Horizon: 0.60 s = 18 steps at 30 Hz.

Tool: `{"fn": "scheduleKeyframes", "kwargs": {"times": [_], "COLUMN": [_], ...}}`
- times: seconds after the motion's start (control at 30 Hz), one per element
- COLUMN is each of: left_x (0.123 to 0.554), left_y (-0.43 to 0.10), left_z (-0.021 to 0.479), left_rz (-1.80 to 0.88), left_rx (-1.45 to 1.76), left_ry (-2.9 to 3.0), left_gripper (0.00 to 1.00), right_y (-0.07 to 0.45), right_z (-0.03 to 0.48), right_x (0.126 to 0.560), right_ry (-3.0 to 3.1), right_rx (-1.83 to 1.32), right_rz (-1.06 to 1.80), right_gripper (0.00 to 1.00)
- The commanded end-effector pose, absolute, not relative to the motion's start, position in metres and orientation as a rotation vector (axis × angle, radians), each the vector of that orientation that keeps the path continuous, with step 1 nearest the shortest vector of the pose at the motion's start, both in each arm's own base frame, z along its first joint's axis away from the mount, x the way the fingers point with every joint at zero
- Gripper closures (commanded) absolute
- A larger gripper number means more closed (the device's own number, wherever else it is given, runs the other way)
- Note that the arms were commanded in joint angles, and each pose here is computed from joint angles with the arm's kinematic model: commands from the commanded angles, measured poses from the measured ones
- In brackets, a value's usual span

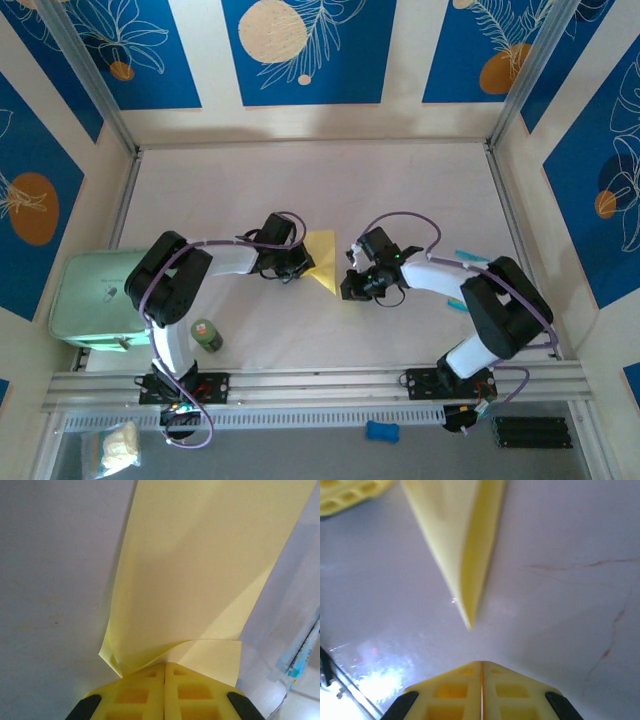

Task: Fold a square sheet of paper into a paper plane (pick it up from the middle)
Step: Third fold the triangle at the center of the table.

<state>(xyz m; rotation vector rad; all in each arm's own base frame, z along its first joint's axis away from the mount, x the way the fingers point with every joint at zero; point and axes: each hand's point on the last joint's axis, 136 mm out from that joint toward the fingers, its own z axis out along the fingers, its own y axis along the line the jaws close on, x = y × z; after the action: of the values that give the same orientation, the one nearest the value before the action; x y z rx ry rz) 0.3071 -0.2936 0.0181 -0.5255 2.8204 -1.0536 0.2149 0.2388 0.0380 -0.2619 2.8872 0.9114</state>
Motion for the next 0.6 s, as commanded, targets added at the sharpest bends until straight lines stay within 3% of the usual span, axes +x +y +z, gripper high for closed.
{"fn": "scheduleKeyframes", "kwargs": {"times": [0.0, 0.57], "left_x": [0.28, 0.281], "left_y": [-0.262, -0.267], "left_z": [-0.028, -0.025], "left_rz": [-0.786, -0.824], "left_rx": [-0.623, -0.613], "left_ry": [2.977, 2.966], "left_gripper": [0.92, 0.92], "right_y": [0.248, 0.285], "right_z": [0.064, 0.047], "right_x": [0.216, 0.251], "right_ry": [2.802, 2.864], "right_rx": [-0.324, -0.357], "right_rz": [0.972, 0.779], "right_gripper": [0.9, 0.94]}}
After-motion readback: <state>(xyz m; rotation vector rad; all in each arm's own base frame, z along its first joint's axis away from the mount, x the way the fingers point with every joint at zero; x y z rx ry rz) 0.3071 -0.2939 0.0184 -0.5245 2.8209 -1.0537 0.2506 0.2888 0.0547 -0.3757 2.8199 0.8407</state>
